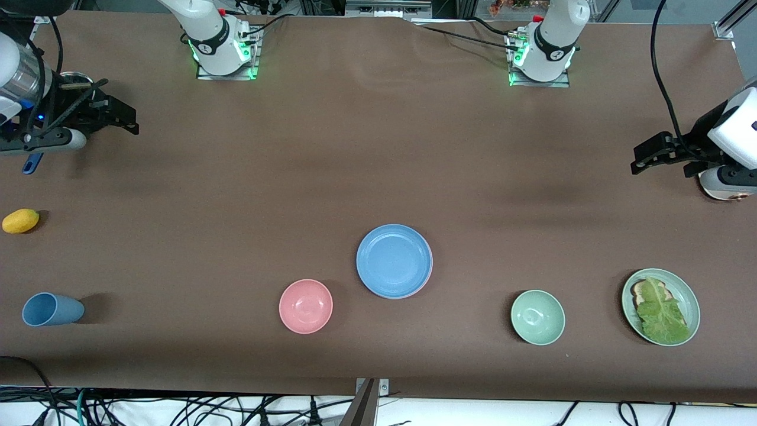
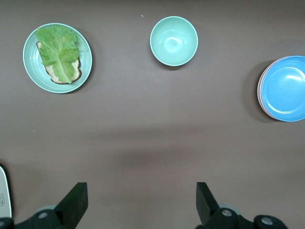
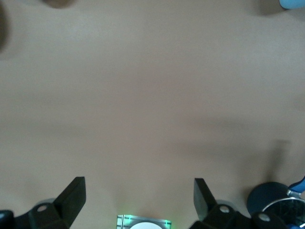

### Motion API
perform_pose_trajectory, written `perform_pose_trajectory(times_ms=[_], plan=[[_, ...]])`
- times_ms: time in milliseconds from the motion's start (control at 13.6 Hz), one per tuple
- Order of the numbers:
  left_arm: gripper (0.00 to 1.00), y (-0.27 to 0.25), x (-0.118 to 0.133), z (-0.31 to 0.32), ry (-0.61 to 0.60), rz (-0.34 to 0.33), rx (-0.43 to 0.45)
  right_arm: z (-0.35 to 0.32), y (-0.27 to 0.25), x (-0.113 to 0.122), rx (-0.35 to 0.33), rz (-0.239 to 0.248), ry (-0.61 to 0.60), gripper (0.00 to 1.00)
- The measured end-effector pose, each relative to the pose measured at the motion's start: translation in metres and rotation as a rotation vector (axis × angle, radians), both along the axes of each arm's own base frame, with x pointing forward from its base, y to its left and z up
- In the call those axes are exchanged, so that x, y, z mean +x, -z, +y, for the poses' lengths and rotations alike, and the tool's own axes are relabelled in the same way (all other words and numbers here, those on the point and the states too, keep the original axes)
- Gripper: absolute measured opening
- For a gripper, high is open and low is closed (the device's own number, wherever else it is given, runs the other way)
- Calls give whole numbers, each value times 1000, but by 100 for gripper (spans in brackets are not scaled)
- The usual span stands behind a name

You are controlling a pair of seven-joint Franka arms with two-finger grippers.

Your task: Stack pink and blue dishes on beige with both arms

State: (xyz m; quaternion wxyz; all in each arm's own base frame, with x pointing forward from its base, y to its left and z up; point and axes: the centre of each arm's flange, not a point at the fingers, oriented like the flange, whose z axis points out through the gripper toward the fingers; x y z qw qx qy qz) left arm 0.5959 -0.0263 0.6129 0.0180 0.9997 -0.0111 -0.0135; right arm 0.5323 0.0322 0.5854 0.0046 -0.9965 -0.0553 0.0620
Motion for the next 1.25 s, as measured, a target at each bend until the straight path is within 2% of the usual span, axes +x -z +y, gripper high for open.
perform_pose_trajectory(times_ms=[514, 1249], plan=[[100, 3, 1, 0, -1, 4, 0, -1, -14, 12, 1, -8, 2, 100], [100, 3, 1, 1, -1, 4, 0, -5, -25, 12, -15, -16, 5, 100]])
